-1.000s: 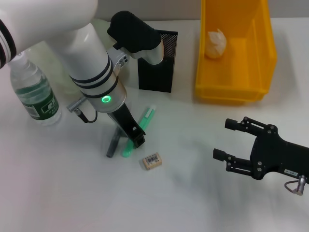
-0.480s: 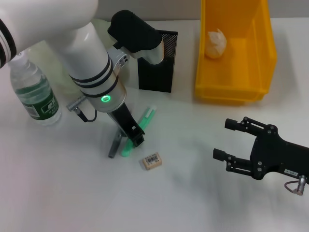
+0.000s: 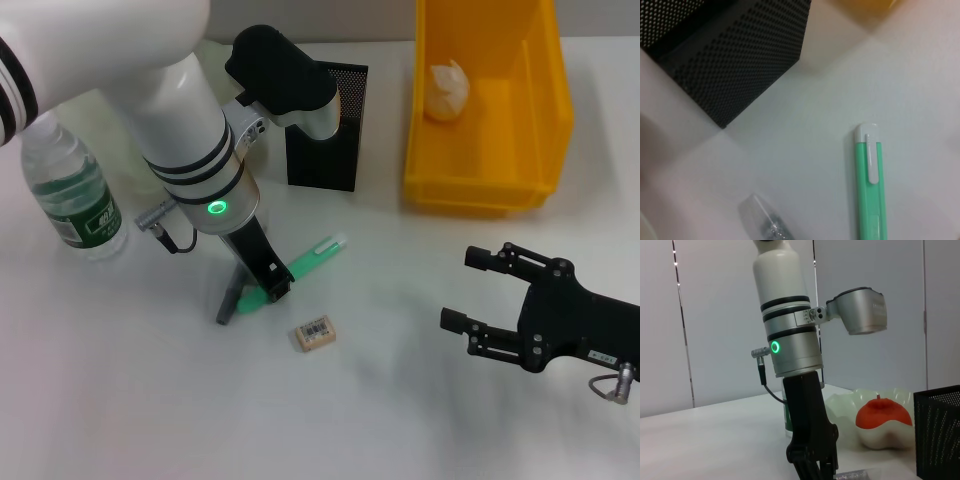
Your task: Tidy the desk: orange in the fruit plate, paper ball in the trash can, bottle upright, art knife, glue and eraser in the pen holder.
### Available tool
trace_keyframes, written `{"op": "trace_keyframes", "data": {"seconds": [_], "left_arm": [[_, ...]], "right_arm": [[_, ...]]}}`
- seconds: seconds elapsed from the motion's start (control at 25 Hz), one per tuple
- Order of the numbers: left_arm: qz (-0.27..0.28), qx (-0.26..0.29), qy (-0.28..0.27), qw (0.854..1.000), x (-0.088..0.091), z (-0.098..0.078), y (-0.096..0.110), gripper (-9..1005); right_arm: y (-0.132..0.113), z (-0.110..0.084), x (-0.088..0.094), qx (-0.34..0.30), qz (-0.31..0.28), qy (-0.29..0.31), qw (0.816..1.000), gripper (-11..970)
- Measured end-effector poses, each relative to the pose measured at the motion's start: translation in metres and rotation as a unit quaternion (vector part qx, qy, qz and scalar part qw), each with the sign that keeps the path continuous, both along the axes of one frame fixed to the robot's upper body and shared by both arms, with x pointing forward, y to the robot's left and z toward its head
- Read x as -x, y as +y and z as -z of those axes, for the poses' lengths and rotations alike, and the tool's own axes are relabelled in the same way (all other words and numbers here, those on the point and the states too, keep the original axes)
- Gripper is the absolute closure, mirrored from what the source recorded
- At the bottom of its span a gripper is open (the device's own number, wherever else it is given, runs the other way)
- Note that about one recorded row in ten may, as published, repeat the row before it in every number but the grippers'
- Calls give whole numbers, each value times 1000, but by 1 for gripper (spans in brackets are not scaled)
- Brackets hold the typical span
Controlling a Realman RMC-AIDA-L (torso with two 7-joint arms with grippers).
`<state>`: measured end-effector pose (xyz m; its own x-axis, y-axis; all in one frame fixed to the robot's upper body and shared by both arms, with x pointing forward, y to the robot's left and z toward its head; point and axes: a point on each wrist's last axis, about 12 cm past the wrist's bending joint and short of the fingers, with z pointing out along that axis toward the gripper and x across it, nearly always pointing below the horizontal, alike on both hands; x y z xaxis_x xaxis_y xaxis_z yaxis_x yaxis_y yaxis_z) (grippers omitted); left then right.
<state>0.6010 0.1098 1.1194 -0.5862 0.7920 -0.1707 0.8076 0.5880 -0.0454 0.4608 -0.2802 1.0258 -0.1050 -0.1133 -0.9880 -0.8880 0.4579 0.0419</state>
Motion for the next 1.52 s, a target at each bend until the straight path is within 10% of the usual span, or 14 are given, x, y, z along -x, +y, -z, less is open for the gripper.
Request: {"op": "trace_keyframes", "data": {"seconds": [0.84, 1.52], "left_arm": [[13, 32, -12, 999, 1, -10, -2, 808], [47, 334, -36, 941, 20, -42, 36, 808]], "right_arm": [[0, 0, 0, -3, 1, 0, 1000, 201], [-1, 0, 1, -2, 2, 5, 1000, 205]]}}
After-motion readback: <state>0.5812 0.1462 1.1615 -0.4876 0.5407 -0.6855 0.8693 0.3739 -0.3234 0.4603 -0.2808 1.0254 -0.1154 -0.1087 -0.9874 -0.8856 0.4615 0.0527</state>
